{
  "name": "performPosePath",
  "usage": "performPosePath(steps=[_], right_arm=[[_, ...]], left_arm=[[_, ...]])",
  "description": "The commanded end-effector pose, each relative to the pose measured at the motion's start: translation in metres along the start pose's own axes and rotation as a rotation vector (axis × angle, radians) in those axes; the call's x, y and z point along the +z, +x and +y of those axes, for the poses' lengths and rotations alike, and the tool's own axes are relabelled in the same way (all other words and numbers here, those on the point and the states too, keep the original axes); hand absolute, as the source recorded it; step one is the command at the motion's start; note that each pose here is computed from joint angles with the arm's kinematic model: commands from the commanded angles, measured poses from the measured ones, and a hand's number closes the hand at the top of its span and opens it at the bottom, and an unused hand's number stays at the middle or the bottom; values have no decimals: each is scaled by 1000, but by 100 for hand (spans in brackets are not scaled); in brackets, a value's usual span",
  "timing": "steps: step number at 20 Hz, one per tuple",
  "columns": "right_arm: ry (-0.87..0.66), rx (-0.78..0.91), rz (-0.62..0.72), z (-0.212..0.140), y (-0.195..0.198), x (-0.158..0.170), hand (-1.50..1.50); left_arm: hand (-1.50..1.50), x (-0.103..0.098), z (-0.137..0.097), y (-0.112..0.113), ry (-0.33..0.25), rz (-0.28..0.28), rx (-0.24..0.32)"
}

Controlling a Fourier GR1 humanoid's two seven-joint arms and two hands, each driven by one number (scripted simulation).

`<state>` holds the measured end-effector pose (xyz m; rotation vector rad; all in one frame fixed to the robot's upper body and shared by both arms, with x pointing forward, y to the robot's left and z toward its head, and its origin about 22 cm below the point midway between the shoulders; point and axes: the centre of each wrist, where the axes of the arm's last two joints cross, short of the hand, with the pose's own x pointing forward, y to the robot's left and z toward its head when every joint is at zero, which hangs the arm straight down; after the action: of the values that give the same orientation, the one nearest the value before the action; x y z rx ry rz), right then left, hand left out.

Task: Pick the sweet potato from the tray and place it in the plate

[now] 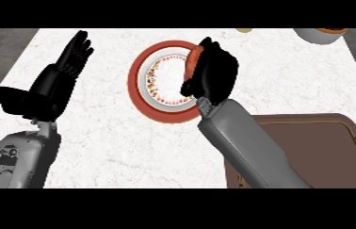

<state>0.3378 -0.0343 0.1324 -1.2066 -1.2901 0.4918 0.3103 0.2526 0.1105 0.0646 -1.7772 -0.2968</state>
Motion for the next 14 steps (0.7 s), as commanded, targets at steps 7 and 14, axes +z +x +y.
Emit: performPosePath(steps=[7, 14], right_arm=[[29, -144, 304, 32, -3, -46, -150], [-7, -332, 252, 48, -15, -56, -150]], left_arm=[[0, -8, -5, 7, -27, -10, -7], [0, -10, -25, 2, -68, -14, 17]])
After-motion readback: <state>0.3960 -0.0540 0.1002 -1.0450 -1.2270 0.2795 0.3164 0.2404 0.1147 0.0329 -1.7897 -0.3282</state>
